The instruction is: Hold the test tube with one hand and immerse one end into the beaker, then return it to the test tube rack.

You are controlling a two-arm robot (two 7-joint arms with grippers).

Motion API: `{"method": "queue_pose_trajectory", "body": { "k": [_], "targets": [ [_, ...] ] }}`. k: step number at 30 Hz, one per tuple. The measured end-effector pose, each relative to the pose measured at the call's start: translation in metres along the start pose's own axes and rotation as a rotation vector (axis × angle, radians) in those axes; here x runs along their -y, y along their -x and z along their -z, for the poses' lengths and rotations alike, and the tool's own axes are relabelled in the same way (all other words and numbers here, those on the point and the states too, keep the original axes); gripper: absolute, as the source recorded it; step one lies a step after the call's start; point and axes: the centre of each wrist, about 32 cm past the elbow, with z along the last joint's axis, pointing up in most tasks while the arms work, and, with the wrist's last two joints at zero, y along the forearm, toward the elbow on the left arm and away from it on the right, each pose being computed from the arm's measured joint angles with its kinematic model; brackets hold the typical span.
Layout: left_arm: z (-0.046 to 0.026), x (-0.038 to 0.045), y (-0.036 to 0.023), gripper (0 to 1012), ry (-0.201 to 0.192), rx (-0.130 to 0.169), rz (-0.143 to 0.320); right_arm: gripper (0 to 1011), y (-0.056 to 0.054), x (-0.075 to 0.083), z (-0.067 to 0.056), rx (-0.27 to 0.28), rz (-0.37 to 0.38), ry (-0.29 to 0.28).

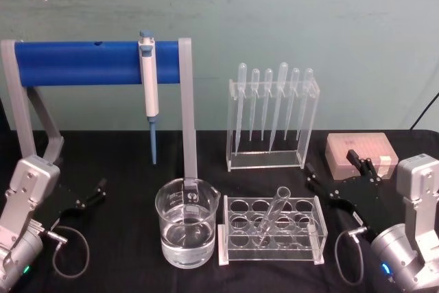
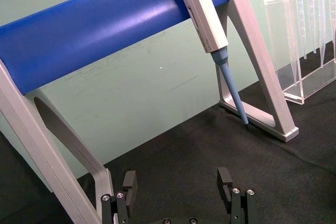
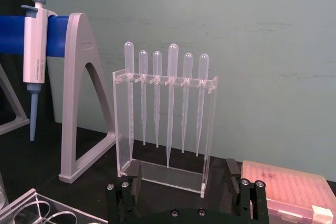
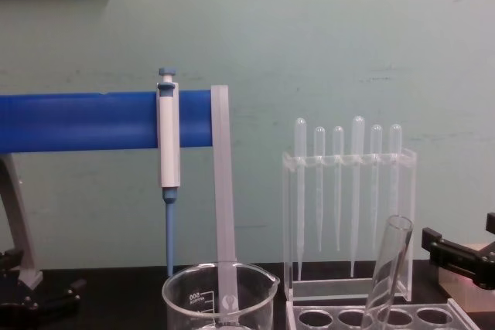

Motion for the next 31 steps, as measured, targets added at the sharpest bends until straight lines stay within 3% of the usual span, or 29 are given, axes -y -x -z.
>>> {"method": "queue_pose_trajectory", "body": {
  "k": [31],
  "targets": [
    [0.0000,0.0000,0.0000,1000,0.000,0.000,0.000,1000,0.0002,0.0000,-0.0002,0.002,0.000,0.000]
  ]
}}
